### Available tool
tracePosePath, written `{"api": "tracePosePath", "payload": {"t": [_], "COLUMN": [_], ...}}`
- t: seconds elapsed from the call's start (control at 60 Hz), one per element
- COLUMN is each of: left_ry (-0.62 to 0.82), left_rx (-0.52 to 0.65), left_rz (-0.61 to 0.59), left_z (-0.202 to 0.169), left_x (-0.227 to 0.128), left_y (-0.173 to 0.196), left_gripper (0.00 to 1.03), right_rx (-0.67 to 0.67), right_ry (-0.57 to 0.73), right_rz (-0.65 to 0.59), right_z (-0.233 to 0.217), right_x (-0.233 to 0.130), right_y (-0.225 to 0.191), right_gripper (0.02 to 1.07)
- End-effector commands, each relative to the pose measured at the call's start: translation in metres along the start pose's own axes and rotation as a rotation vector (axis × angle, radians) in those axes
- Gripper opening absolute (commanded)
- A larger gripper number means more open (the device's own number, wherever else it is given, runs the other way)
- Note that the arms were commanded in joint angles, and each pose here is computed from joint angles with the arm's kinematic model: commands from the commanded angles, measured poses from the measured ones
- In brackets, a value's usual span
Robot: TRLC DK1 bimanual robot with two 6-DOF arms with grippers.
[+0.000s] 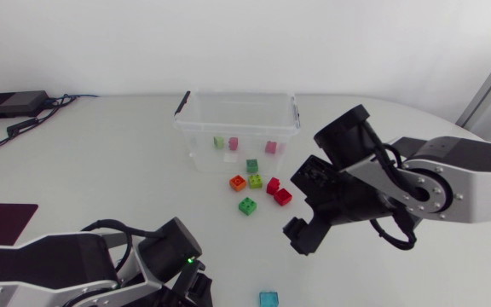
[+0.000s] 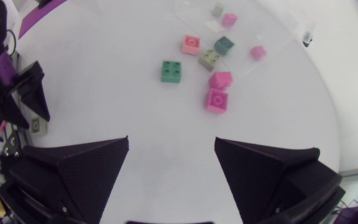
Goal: Pick up the duplo bricks and place them in the container
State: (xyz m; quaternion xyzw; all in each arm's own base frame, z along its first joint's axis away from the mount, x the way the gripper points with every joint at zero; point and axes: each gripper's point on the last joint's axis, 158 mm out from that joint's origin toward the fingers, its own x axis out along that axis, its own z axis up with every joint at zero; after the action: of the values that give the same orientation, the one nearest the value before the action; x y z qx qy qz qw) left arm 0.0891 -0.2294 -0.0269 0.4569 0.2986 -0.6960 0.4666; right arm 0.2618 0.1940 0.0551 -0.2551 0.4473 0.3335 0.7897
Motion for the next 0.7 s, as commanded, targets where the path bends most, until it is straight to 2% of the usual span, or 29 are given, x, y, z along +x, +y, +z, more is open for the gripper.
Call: {"api": "tracePosePath", "payload": {"t": [0.0, 0.05, 0.117, 0.15, 0.367, 0.55, 0.683], "left_ry": [-0.002, 0.001, 0.004, 0.005, 0.028, 0.022, 0.021], "left_rx": [0.016, 0.013, 0.007, 0.005, -0.022, -0.061, -0.101], "left_rz": [-0.002, -0.006, -0.008, -0.008, -0.042, -0.011, 0.011], "left_z": [0.006, 0.005, 0.005, 0.005, 0.000, -0.007, -0.015], "left_x": [0.001, 0.002, 0.003, 0.003, 0.011, 0.005, -0.006], "left_y": [0.005, 0.005, 0.008, 0.009, 0.007, 0.020, 0.025], "left_gripper": [0.75, 0.66, 0.47, 0.42, 0.41, 0.40, 0.40], "right_rx": [-0.091, -0.127, -0.171, -0.195, -0.319, -0.385, -0.416], "right_ry": [0.043, 0.041, 0.033, 0.028, 0.033, 0.068, 0.068], "right_rz": [0.051, 0.094, 0.121, 0.136, 0.198, 0.242, 0.257], "right_z": [-0.013, -0.019, -0.023, -0.025, -0.042, -0.055, -0.057], "right_x": [0.000, -0.002, -0.003, -0.004, -0.003, 0.003, 0.004], "right_y": [0.014, 0.024, 0.033, 0.039, 0.073, 0.095, 0.105], "right_gripper": [1.02, 1.02, 1.02, 1.02, 1.02, 1.02, 0.97]}}
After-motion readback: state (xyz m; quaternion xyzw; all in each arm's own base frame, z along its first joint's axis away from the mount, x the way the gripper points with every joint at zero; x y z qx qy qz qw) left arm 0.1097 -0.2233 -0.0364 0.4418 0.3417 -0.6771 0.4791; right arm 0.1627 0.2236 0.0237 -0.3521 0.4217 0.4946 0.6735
